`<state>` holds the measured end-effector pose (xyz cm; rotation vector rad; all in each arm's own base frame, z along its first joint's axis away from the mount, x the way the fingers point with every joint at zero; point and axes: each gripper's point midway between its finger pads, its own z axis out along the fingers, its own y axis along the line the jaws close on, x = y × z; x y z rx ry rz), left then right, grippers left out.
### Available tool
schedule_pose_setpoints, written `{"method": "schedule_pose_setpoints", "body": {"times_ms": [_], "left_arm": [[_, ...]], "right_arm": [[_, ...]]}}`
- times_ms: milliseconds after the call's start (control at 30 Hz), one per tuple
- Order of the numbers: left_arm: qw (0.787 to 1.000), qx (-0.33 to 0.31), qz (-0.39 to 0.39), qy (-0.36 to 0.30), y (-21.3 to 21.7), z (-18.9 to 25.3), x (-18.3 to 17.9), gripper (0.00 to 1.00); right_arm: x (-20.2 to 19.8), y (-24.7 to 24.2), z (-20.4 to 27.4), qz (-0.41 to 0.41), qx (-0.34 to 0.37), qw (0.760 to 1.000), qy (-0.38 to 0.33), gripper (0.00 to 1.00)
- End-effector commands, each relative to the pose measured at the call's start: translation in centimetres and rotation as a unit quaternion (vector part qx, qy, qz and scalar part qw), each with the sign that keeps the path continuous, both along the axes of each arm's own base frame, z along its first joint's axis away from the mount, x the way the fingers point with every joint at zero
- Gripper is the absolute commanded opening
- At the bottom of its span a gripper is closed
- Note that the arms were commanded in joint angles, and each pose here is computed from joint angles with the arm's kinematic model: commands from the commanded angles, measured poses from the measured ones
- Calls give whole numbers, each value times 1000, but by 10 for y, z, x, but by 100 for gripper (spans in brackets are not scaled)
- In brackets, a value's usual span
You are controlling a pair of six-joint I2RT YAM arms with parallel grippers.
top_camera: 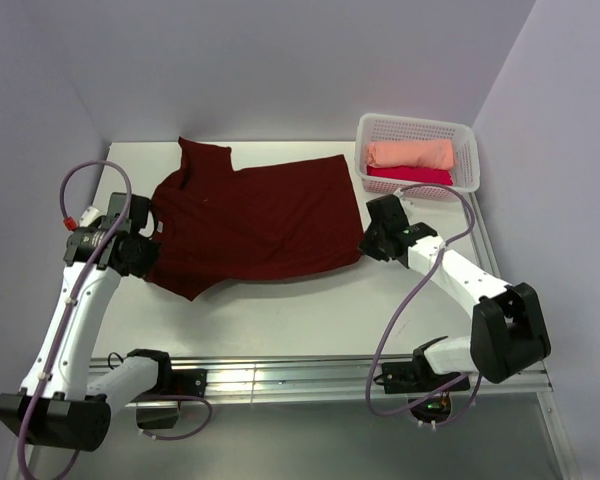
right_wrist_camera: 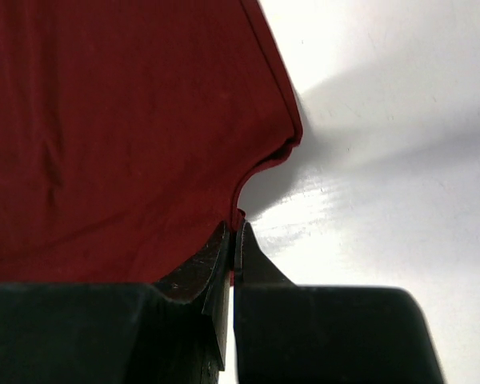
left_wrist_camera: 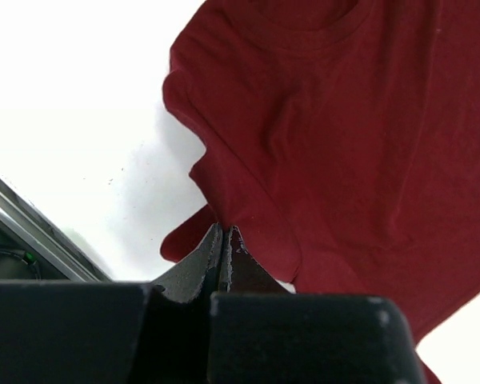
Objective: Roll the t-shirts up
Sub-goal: Fold the tshirt
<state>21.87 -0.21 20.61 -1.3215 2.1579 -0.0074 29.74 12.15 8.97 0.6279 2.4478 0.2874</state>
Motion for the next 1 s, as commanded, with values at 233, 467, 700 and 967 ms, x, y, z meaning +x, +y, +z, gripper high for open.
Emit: {"method": "schedule_pose_setpoints", "body": {"times_ms": [233, 467, 700, 967], "left_arm": [[1000, 15, -6, -17, 5, 4, 47, 0], [1000, 25, -10, -8, 8, 1, 73, 0], [999, 34, -22, 0, 8, -4, 95, 1], [998, 44, -37, 7, 8, -7, 117, 0]], "right_arm": [[39, -9, 18, -16, -25, 999, -15, 0], [54, -12, 11, -21, -31, 999, -5, 0], [68, -14, 6, -31, -30, 999, 3, 0], [81, -14, 5, -40, -30, 999, 7, 0]]}}
